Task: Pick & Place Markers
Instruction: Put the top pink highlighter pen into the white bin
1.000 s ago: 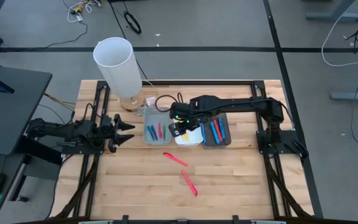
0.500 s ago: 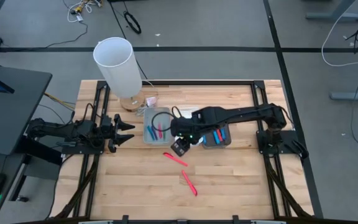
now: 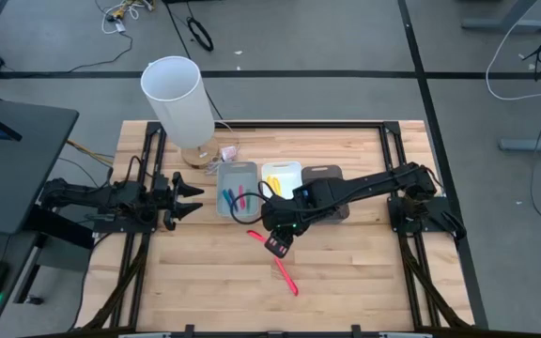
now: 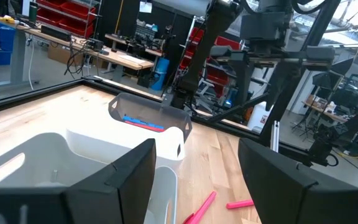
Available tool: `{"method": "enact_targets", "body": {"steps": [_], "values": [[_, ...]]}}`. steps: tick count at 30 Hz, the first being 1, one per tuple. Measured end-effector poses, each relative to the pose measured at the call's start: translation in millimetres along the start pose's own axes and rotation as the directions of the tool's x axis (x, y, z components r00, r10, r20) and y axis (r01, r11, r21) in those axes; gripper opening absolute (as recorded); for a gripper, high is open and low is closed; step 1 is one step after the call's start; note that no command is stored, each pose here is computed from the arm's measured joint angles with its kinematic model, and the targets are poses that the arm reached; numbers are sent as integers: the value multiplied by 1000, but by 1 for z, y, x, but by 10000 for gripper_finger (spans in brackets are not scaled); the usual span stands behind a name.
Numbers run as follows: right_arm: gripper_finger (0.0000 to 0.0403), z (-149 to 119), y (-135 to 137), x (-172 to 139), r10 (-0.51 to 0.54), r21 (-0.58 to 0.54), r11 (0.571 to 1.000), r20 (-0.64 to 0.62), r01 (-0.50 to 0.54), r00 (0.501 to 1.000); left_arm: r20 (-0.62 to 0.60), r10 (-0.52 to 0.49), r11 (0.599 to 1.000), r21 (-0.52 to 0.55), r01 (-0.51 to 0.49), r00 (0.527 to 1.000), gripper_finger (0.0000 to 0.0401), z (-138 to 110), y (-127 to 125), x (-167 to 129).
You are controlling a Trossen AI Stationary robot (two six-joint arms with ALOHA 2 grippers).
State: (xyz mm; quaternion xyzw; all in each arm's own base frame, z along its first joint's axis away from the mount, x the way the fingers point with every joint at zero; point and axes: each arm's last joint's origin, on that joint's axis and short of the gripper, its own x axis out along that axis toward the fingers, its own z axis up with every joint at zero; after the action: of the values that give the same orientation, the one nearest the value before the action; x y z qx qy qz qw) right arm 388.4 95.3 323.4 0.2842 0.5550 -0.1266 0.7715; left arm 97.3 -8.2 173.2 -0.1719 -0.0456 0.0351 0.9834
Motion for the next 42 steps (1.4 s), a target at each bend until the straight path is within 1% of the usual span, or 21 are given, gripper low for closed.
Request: {"method": "enact_targets", "body": {"steps": [5, 9, 14, 19, 25, 31, 36, 42], "values": [[192, 1, -1, 0, -21, -14, 1000, 26, 22, 999, 0, 0, 1000, 0, 0, 1000, 234, 0, 0, 0], [192, 3, -1, 12, -49, -53, 997, 17, 49, 999, 0, -1, 1000, 0, 1, 1000, 234, 0, 0, 0], [192, 5, 3, 26, -52, -98, 994, 21, 54, 998, -2, 0, 1000, 1, 0, 1000, 234, 0, 0, 0], [192, 8, 5, 48, -75, -120, 990, 1, 74, 997, 0, 0, 1000, 0, 0, 1000, 234, 0, 0, 0], [192, 9, 4, 83, -129, -137, 983, -46, 122, 991, 0, 0, 1000, 0, 0, 1000, 234, 0, 0, 0], [192, 9, 2, 112, -176, -191, 969, -84, 157, 981, 0, -1, 1000, 0, 1, 1000, 234, 0, 0, 0], [192, 10, -2, 128, -223, -204, 958, -82, 203, 971, 0, 0, 1000, 0, 0, 1000, 234, 0, 0, 0], [192, 13, -8, 145, -251, -198, 953, -102, 227, 963, 0, -1, 1000, 0, 1, 1000, 234, 0, 0, 0]]}}
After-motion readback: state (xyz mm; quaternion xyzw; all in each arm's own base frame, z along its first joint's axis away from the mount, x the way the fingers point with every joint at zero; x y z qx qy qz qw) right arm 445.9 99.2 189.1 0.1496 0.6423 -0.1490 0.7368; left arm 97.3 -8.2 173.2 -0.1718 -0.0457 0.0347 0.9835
